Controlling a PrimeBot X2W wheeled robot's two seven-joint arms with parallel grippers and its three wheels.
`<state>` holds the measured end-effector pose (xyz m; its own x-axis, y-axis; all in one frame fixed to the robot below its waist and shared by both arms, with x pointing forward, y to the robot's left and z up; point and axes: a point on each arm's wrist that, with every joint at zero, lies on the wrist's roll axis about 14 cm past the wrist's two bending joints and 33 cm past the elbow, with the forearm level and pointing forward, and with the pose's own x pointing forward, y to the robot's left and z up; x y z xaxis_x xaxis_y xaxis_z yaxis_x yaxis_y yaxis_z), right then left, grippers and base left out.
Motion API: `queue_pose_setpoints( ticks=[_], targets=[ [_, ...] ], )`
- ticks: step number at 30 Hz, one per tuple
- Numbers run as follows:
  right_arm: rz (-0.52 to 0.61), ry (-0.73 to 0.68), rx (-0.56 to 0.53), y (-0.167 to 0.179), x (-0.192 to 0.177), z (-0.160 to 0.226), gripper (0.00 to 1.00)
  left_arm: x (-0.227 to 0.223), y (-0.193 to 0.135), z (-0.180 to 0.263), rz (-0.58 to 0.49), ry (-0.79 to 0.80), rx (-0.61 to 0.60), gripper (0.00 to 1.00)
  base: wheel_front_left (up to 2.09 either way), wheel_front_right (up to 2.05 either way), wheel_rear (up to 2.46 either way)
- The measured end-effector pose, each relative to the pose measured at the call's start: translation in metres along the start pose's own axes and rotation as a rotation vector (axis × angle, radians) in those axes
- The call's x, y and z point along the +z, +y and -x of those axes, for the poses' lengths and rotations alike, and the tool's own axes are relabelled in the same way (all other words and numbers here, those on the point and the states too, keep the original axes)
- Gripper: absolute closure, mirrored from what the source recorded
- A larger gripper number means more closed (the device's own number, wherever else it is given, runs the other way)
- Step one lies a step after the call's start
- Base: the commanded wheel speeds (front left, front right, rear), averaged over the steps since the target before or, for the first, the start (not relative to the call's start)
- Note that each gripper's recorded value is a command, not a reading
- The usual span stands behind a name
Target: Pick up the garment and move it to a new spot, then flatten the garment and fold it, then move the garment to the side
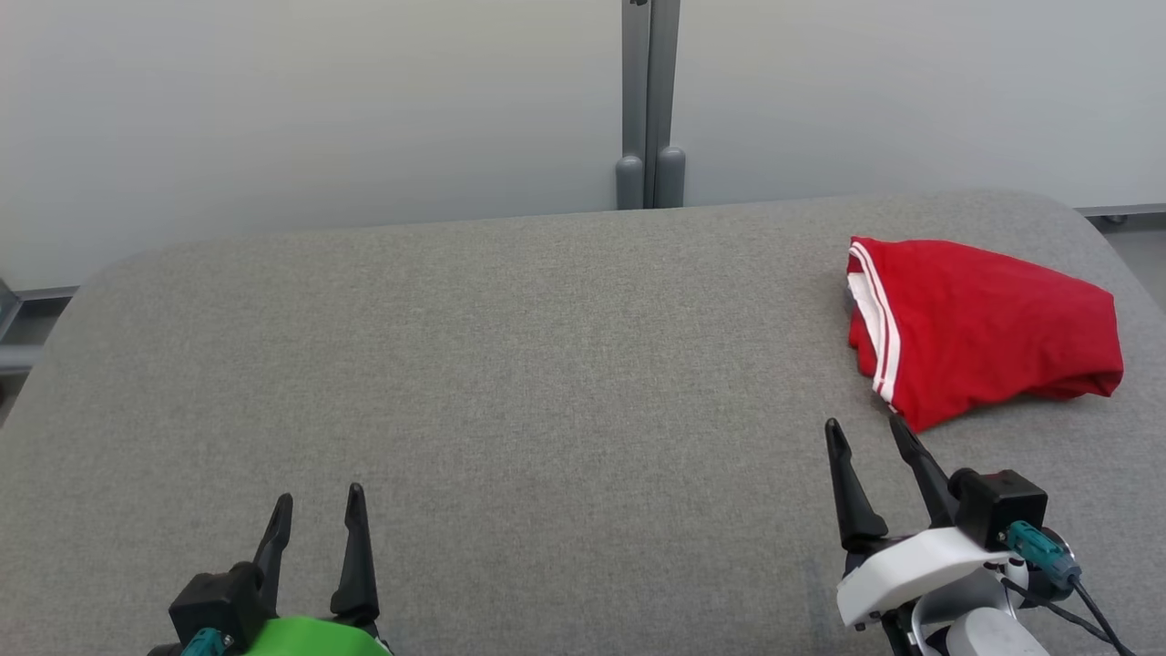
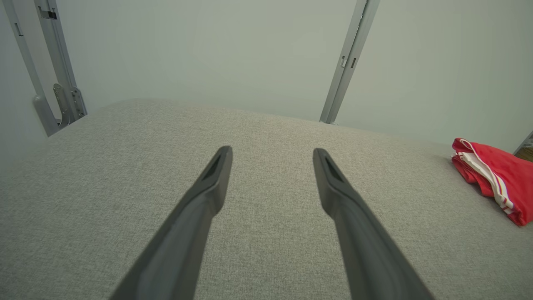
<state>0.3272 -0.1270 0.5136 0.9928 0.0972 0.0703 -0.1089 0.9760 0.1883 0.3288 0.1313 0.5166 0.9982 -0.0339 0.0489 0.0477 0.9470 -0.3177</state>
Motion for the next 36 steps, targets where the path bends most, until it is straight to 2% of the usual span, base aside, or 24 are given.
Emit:
queue_pose_setpoints(
  ticks=[9, 10, 16, 23, 36],
  targets=[
    [0.005, 0.001, 0.003, 0.001, -0.001, 0.001, 0.00, -0.001, 0.001, 0.000, 0.000, 0.002, 0.004, 0.00, 0.00, 0.00, 0.00],
    [0.005, 0.005, 0.002, 0.001, -0.002, 0.002, 1.00, -0.001, 0.001, 0.000, 0.001, 0.002, 0.004, 1.00, 0.00, 0.00, 0.00],
    [-0.006, 0.099, -0.020, -0.003, -0.031, 0.018, 1.00, -0.023, 0.008, 0.009, 0.005, 0.072, 0.030, 1.00, 0.00, 0.00, 0.00],
    [-0.072, 0.103, -0.030, -0.003, -0.032, 0.017, 1.00, -0.024, 0.009, 0.009, 0.069, 0.080, 0.038, 1.00, 0.00, 0.00, 0.00],
    [-0.275, 0.137, -0.100, -0.016, -0.035, 0.012, 1.00, -0.030, 0.019, 0.008, 0.242, 0.122, 0.086, 1.00, 0.00, 0.00, 0.00]
  ],
)
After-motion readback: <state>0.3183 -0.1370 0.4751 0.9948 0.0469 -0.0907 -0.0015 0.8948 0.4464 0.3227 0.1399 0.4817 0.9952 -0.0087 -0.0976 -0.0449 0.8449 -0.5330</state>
